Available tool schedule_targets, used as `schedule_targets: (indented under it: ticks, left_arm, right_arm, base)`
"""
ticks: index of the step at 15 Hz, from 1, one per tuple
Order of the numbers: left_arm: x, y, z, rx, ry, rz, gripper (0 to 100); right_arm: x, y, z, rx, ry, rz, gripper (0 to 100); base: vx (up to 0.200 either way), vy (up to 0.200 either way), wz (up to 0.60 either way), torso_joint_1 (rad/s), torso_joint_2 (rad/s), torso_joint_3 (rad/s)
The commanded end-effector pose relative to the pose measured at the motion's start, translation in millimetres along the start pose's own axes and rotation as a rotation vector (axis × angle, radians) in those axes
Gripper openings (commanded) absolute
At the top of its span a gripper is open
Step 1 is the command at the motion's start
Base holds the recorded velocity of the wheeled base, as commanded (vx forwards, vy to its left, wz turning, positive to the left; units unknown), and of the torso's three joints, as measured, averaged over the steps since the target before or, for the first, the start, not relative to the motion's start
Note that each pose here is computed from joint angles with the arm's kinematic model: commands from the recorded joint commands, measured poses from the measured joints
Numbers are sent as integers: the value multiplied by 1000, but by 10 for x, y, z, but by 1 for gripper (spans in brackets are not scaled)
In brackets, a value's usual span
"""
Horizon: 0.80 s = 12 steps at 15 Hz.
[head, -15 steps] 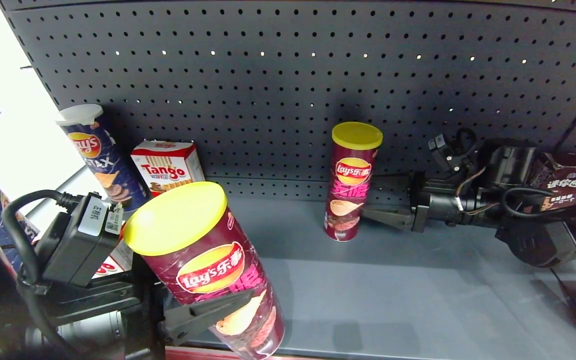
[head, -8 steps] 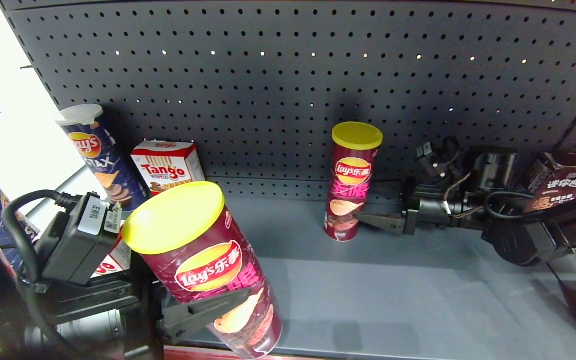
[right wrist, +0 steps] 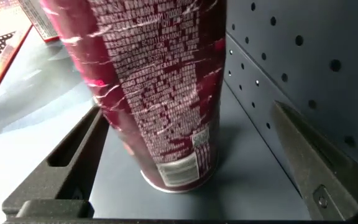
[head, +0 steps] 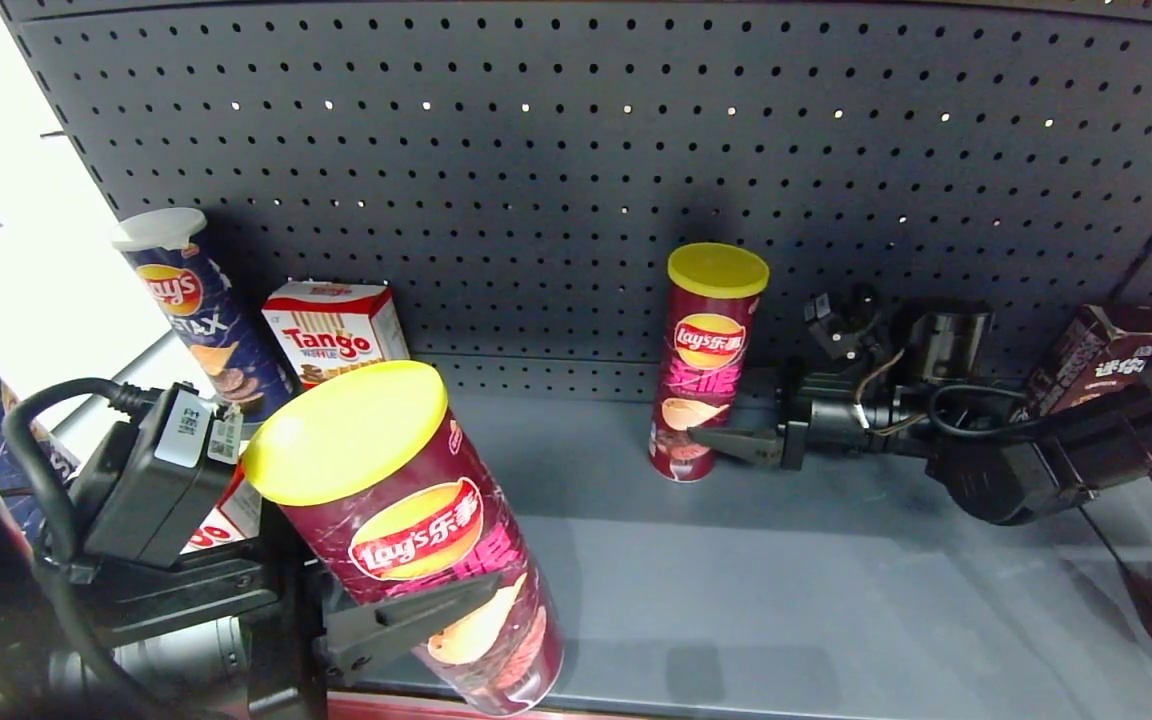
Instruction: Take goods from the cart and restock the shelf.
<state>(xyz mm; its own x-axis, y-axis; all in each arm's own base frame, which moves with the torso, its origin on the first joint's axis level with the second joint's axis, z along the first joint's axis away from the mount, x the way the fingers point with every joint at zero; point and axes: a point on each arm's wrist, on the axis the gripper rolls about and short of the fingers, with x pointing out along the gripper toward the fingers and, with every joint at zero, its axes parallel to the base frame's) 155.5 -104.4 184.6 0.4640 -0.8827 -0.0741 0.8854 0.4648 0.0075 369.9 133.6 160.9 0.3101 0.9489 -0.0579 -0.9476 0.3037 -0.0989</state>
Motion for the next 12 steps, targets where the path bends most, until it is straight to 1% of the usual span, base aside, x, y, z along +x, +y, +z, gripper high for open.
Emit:
schedule_targets:
  ticks: [1,4,10,11,12]
  left_arm:
    - [3,2,1,0,0,1,0]
    - [0,3,-3,-1,1,2,0]
    - [-3,1,-16,-3,5,3,0]
    - [-4,0,-20,-3,7,3,0]
    - [-4,0,-20,-3,7,3,0]
  right_arm:
    - [57,-15,-47,5,3,9,100]
    - [162,-37,-82,3,1,26,100]
    - [242,-51,-69,-11,-11,39,100]
    - [245,-46,-62,-11,-11,39,0]
    - [240,-40,-58,-10,-10,39,0]
  base:
    - [0,0,0,0,0,0]
    - [0,0,0,0,0,0]
    - [0,0,0,0,0,0]
    - [0,0,0,0,0,0]
    - [0,0,0,0,0,0]
